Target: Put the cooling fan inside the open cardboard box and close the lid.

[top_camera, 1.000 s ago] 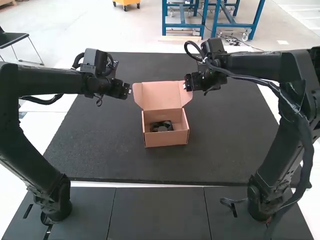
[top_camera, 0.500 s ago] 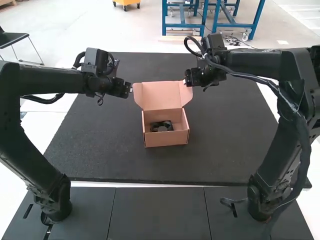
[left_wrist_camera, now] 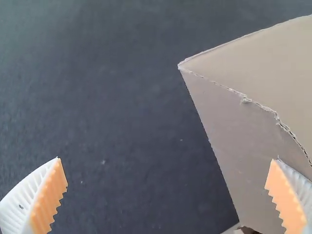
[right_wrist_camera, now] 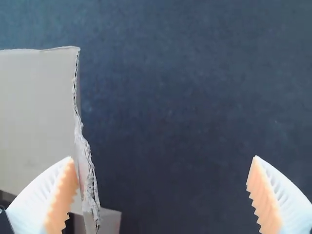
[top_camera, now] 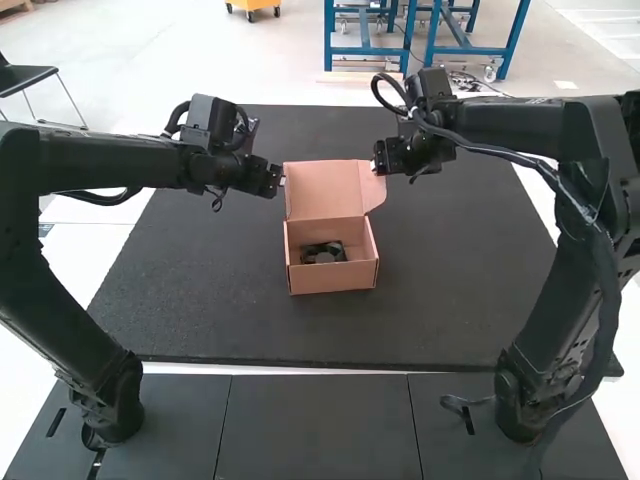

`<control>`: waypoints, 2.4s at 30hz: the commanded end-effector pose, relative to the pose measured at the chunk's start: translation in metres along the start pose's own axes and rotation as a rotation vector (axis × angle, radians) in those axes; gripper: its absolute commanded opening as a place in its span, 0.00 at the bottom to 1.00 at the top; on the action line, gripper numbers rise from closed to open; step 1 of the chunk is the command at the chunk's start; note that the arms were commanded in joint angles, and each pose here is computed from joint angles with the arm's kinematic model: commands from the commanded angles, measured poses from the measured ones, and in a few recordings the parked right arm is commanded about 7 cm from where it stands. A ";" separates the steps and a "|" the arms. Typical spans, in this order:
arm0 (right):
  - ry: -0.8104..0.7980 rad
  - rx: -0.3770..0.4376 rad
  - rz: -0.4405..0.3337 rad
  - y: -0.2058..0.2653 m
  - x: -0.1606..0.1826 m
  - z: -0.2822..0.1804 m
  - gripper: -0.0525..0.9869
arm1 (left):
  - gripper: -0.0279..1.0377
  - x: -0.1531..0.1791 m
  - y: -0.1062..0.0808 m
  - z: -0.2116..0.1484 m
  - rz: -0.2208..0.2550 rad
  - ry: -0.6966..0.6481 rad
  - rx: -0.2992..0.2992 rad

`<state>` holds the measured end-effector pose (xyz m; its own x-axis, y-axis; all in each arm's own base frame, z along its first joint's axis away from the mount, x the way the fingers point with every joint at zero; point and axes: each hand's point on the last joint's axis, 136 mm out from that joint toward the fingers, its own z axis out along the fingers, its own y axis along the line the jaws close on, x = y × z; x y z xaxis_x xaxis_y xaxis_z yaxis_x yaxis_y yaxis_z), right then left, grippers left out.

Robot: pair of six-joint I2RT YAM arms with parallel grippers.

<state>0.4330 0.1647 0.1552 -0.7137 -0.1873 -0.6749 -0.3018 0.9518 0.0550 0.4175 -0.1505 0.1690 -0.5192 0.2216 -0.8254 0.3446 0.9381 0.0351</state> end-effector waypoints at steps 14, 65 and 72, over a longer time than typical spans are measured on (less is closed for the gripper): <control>-0.069 -0.031 0.024 0.002 -0.029 -0.016 0.56 | 0.93 -0.013 -0.005 0.000 -0.015 -0.019 0.019; 0.066 -0.165 0.023 0.028 0.005 -0.020 0.03 | 0.93 -0.014 -0.005 -0.008 -0.015 -0.018 0.019; 0.101 -0.185 0.012 0.034 0.014 -0.022 0.03 | 0.93 -0.016 -0.005 -0.010 -0.014 -0.016 0.019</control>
<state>0.4064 0.1851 0.1581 -0.7734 -0.2002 -0.6014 -0.3795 0.9063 0.1863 0.4104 -0.1478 0.1585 -0.5632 0.2257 -0.7949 0.3396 0.9402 0.0264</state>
